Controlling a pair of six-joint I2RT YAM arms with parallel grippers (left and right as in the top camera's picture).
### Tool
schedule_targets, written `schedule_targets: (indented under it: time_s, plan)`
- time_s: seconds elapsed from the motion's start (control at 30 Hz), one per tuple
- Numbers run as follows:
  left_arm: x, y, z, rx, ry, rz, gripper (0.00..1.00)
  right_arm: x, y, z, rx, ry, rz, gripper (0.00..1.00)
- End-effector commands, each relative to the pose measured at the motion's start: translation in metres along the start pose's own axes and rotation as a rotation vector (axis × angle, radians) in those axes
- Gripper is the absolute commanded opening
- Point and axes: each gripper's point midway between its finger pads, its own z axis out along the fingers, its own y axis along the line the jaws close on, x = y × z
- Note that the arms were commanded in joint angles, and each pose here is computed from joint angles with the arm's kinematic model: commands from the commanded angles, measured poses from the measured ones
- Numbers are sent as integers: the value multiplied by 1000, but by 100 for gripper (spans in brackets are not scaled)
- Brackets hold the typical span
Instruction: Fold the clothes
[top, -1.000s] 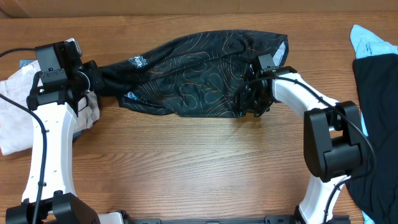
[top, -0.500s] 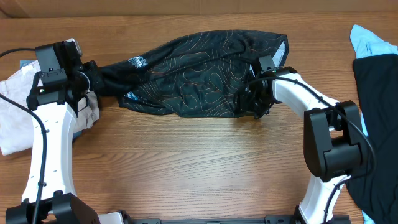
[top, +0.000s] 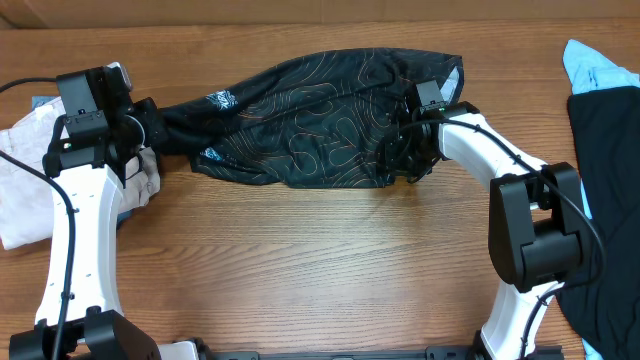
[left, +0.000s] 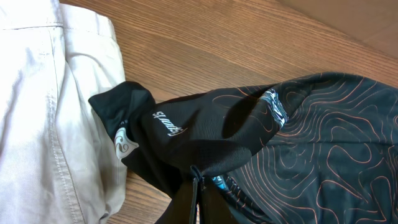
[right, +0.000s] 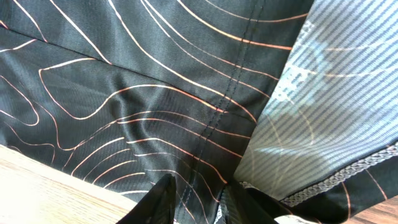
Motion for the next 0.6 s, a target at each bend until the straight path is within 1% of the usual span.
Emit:
schedule_targets:
  time_s: [0.0, 0.07, 0.17, 0.27, 0.3, 0.5, 0.57]
  plan:
    - [-6, -2, -3, 1, -16, 26, 4, -13, 6, -12, -7, -54, -16, 31]
    - [-6, -2, -3, 1, -16, 26, 4, -18, 4, -5, -11, -68, -13, 31]
    - [-6, -1, -3, 1, -14, 26, 4, -17, 0, 7, -11, -49, 13, 31]
    - [-6, -1, -3, 1, -14, 26, 4, -18, -2, 14, -10, -47, 16, 20]
    - [-6, -1, -3, 1, -14, 26, 4, -19, -2, 13, -12, -54, 13, 18]
    - [-6, -1, -3, 1, -14, 26, 4, -26, -6, 13, 13, -80, 11, 19]
    - [-6, -1, -3, 1, -14, 26, 4, -25, -11, 13, 38, -80, 62, 19]
